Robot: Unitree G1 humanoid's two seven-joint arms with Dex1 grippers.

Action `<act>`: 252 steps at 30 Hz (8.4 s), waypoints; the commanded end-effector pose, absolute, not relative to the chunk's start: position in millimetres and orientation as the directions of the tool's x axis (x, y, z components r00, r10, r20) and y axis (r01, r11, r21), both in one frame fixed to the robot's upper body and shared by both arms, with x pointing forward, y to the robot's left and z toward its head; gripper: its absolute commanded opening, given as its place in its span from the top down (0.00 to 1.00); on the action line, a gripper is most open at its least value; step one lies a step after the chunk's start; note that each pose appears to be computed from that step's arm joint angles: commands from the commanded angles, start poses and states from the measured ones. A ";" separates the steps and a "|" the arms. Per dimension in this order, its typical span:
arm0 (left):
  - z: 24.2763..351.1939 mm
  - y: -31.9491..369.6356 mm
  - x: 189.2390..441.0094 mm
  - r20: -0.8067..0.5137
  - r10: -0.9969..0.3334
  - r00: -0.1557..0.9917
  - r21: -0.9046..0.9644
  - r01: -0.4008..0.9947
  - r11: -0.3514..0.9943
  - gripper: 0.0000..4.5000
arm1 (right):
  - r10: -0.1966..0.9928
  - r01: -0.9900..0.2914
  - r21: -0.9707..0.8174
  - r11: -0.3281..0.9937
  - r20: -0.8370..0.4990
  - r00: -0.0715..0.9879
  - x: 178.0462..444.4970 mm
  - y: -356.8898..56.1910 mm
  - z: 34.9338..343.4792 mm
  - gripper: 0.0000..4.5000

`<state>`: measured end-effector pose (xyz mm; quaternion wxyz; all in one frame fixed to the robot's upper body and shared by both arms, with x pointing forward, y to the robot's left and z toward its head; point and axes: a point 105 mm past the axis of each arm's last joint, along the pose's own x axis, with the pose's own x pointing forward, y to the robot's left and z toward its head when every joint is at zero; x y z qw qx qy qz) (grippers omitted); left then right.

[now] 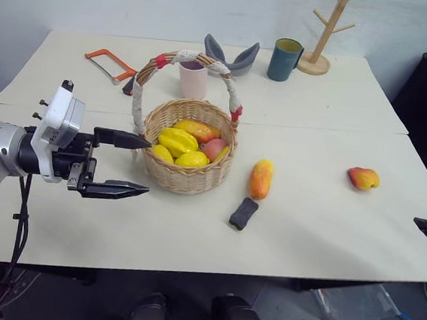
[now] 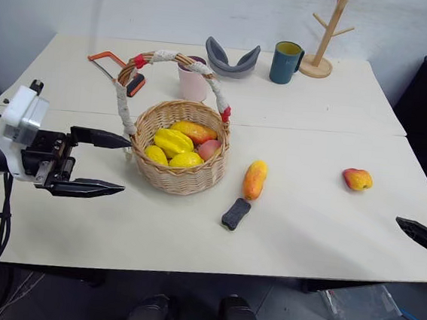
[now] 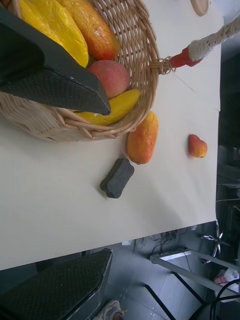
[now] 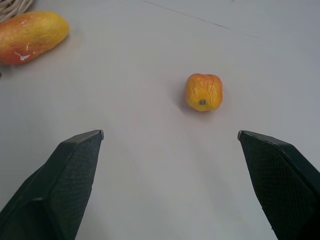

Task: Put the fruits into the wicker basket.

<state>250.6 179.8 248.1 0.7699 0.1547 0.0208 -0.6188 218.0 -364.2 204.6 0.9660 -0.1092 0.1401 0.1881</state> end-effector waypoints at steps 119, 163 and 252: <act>268.8 133.5 264.3 -0.201 -0.966 0.165 0.386 0.919 0.077 0.00 | 0.469 -0.503 -0.024 0.864 -0.325 0.821 333.1 -150.3 167.0 0.01; 271.9 197.7 243.7 -0.158 -0.865 0.476 0.313 0.855 0.414 0.00 | 0.907 -0.921 -0.029 0.389 -0.161 0.388 337.2 30.8 249.3 0.02; 276.7 198.3 247.9 -0.157 -0.874 0.460 0.300 0.865 0.402 0.00 | 0.905 -0.911 -0.058 0.407 -0.108 0.411 320.9 48.0 270.5 0.03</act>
